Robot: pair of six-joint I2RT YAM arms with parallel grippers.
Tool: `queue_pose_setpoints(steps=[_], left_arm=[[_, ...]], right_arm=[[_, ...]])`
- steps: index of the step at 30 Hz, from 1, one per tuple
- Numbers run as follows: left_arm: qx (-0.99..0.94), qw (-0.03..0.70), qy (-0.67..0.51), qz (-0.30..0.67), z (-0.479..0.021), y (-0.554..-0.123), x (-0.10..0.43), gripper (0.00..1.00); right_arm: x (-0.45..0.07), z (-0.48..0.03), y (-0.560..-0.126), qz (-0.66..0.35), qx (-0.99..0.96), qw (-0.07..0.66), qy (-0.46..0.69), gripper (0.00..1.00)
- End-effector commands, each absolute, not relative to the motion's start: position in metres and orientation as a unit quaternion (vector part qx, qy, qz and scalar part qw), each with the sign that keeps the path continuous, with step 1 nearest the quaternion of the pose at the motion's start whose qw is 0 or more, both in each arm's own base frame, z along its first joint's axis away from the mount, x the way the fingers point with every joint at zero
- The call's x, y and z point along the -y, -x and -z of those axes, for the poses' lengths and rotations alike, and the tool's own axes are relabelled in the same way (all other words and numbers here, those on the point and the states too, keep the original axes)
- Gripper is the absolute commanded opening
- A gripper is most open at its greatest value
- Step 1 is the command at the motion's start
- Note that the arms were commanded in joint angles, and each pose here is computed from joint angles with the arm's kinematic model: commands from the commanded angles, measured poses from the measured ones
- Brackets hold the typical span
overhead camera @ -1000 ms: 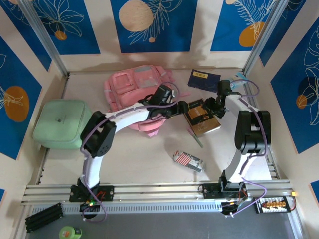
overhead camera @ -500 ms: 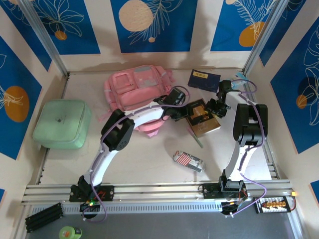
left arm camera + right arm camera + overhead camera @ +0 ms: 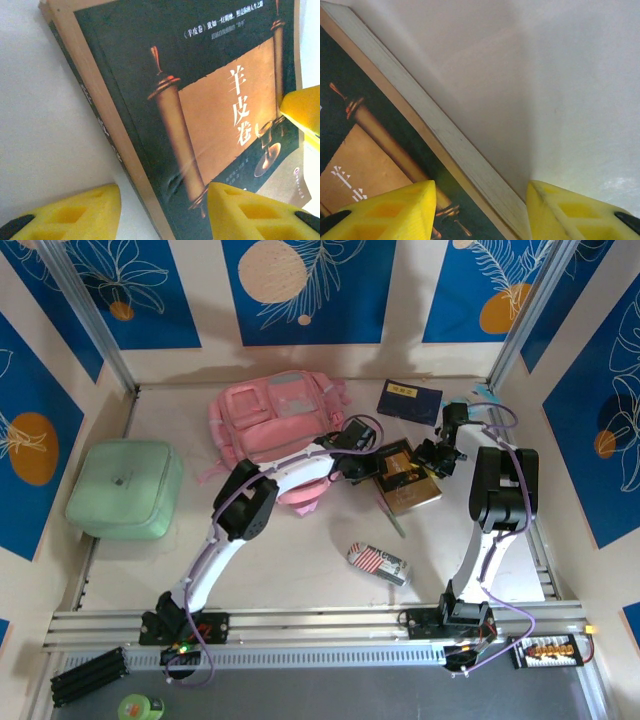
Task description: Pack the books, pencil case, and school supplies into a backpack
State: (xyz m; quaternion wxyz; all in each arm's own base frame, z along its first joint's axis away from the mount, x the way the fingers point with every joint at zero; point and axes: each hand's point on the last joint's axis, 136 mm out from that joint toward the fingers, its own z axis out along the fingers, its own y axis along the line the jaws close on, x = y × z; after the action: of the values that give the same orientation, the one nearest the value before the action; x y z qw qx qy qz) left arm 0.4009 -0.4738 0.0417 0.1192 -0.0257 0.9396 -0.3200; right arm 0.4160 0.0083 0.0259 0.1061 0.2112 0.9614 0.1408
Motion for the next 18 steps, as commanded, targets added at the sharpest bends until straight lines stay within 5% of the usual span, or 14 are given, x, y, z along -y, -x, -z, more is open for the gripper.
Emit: queue_pose_setpoints(steps=[1, 7, 18], left_arm=[[-0.937, 0.098, 0.023, 0.334, -0.032, -0.397, 0.486, 0.50], [-0.916, 0.088, 0.013, 0.390, -0.044, -0.398, 0.506, 0.49], [-0.808, 0.156, -0.066, 0.565, -0.158, -0.396, 0.540, 0.44]], right_arm=[[-0.024, -0.015, -0.402, -0.176, -0.960, 0.062, -0.209, 0.49], [-0.033, -0.013, -0.396, -0.207, -0.953, 0.048, -0.214, 0.46], [-0.035, -0.016, -0.396, -0.238, -0.942, 0.048, -0.230, 0.43]])
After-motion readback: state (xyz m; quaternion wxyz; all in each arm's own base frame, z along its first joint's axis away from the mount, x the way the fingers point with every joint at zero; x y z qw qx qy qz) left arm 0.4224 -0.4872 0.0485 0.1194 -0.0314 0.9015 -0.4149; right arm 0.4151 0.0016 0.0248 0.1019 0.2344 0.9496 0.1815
